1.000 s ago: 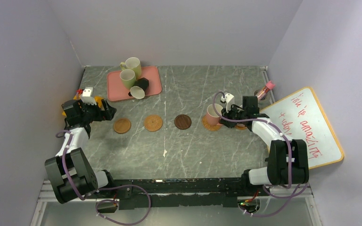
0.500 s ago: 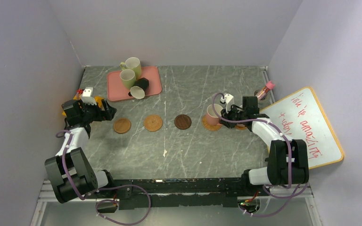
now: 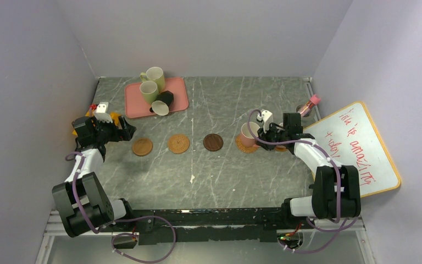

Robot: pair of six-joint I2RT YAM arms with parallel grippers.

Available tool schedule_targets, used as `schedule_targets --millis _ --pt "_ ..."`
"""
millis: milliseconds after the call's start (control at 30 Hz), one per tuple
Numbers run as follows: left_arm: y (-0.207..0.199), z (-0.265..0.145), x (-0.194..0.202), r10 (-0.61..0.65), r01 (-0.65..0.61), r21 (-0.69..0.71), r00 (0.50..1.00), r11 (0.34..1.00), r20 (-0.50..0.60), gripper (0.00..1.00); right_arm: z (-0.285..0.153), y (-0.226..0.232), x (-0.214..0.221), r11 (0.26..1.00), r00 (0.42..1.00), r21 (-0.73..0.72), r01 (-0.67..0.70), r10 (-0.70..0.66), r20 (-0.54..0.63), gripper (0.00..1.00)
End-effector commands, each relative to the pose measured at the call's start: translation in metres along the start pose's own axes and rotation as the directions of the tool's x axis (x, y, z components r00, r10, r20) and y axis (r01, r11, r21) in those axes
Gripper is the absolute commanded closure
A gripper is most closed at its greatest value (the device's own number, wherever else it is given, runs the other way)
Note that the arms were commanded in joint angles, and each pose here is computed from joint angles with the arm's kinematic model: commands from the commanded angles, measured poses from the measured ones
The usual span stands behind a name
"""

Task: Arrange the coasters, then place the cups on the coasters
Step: Place the cup on the coaster.

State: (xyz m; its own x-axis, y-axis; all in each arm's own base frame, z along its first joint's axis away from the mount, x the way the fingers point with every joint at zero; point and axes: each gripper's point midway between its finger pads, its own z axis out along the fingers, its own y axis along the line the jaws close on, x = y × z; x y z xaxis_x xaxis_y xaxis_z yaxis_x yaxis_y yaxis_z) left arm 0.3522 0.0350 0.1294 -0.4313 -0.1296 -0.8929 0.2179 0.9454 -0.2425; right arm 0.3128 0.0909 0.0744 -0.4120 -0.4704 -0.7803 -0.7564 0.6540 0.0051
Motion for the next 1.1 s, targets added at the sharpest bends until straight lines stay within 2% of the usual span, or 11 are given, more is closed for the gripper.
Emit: schedule_targets --millis 0,500,667,933,1067 --pt "-0.0021 -0.0010 -0.0158 0.032 -0.033 0.020 0.999 0.999 0.035 0.04 -0.0049 0.0054 -0.0157 0.998 0.997 -0.028 0.053 -0.051 0.064 0.75" --pt "-0.0026 -0.0013 -0.0161 0.034 -0.034 0.021 0.999 0.999 0.035 0.04 -0.0090 0.0096 -0.0141 0.997 0.996 -0.036 0.067 -0.065 0.056 0.75" --pt "-0.0025 -0.0015 -0.0161 0.034 -0.034 0.019 0.999 0.999 0.035 0.04 -0.0096 0.0083 -0.0139 0.997 0.996 -0.029 0.070 -0.068 0.052 0.68" --pt "-0.0023 -0.0012 -0.0157 0.033 -0.034 0.019 0.999 0.999 0.034 0.04 -0.0100 0.0058 -0.0120 0.997 0.997 -0.025 0.076 -0.075 0.032 0.44" --pt "-0.0024 -0.0010 -0.0157 0.032 -0.033 0.021 0.999 0.999 0.033 0.04 -0.0136 0.0041 -0.0138 0.996 0.996 -0.011 0.085 -0.085 0.026 0.26"
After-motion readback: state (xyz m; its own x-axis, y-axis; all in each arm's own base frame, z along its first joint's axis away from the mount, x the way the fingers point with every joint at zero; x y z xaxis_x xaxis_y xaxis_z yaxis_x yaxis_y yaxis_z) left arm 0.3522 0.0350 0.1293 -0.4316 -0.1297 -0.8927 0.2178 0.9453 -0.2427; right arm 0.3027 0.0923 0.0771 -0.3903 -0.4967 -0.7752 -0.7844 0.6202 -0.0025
